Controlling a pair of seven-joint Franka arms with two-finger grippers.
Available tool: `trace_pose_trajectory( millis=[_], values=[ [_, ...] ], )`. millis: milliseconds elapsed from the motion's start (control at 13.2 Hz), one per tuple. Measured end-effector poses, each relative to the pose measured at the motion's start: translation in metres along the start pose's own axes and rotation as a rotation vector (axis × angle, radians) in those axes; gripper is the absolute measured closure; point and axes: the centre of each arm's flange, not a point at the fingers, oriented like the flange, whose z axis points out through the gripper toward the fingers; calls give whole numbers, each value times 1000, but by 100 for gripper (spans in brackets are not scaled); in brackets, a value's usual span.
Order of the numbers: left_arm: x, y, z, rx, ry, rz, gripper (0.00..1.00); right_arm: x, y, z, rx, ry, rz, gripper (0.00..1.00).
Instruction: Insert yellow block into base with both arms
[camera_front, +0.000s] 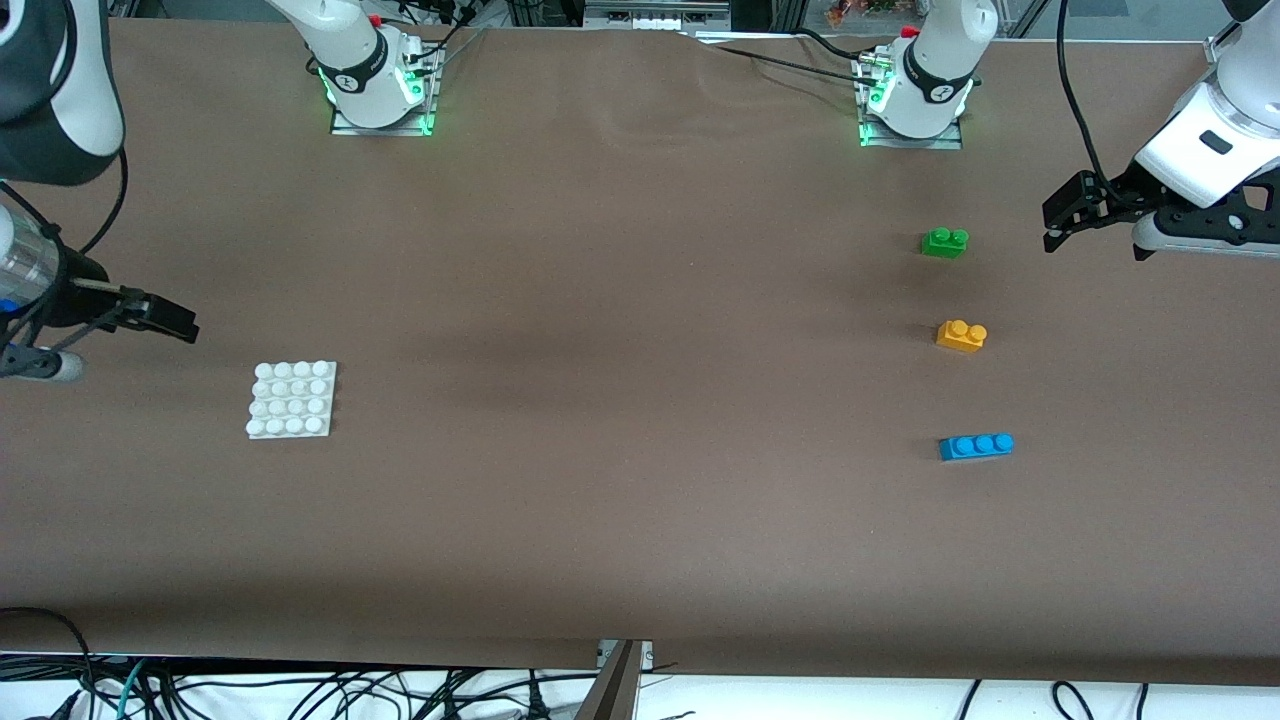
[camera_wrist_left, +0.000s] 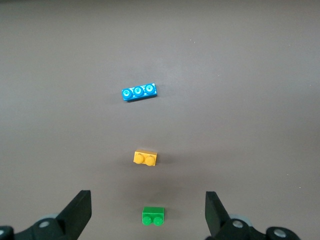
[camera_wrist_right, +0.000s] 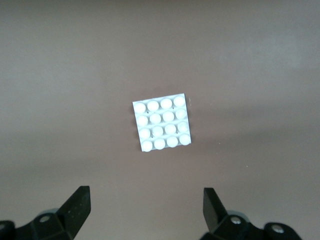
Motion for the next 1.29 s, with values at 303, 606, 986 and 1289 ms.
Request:
trace_pose_trajectory(
  millis=[303, 606, 986, 1289],
  values=[
    [0, 0, 0, 0, 1, 0, 0, 23, 16, 83, -18, -110, 17, 0],
    [0, 0, 0, 0, 1, 0, 0, 45, 30, 178, -30, -128, -13, 0],
    [0, 0, 0, 0, 1, 0, 0, 44, 32, 251, -36, -75, -32, 0],
    [0, 0, 0, 0, 1, 0, 0, 33, 31, 274, -34, -71, -54, 0]
  ],
)
